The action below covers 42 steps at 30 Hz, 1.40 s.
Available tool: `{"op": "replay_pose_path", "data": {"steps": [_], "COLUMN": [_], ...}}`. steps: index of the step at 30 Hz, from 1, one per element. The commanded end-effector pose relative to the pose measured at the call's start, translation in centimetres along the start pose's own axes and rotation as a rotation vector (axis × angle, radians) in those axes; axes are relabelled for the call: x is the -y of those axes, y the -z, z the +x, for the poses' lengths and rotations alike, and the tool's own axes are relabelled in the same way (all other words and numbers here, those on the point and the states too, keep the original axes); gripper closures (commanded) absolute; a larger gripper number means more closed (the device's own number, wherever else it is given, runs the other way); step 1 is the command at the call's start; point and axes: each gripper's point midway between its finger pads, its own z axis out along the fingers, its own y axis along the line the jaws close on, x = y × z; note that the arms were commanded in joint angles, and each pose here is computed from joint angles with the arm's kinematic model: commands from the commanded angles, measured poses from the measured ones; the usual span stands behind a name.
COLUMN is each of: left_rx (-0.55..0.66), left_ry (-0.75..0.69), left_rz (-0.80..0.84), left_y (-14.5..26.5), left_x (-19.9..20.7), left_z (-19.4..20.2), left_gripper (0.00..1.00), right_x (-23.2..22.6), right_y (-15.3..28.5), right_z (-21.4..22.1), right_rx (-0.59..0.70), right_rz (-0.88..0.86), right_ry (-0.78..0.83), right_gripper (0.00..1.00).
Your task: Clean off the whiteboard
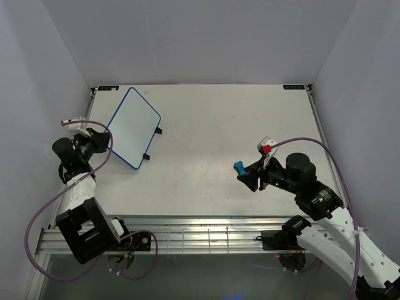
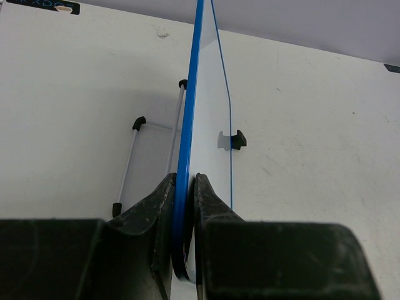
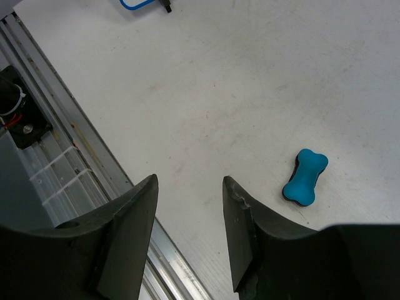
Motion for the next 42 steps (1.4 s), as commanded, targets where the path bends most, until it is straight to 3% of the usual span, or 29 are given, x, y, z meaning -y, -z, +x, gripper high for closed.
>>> {"op": "replay_pose_path", "data": {"steps": [1, 9, 21, 26, 37, 42], "left_rx": [-0.037, -0.037, -0.030, -0.007, 0.020, 0.024], "left_ry": [-0.033, -0.014, -0.049, -0.087, -0.126, -0.132], "left_rz": [-0.155, -0.211, -0.185, -0.141, -0.160, -0.135], "left_y": [0.2, 0.1, -0.1, 0.0, 0.8, 0.6], "left_x": [-3.4, -4.8, -4.8, -3.9, -3.6, -3.2], "left_z": [1.7, 2.5, 3.4, 3.4, 3.5, 3.3], "left_gripper": [0.84, 0.72, 0.67, 0.70, 0.59, 0.59], "right_x": [-0.3, -0.2, -0.1, -0.1, -0.1, -0.1], "right_y": [-0.2, -0.2, -0.1, 0.1, 0.2, 0.2], "right_z": [-1.3, -1.4, -1.7, -1.7, -1.8, -1.7], "right_rx": [0.047, 0.052, 0.063, 0.069, 0.075, 0.076], "right_rz": [-0.016, -0.012, -0.002, 0.003, 0.002, 0.004], "right_ry": [0.026, 0.025, 0.026, 0.028, 0.027, 0.028], "right_gripper": [0.48, 0.46, 0.41, 0.41, 0.41, 0.40]}}
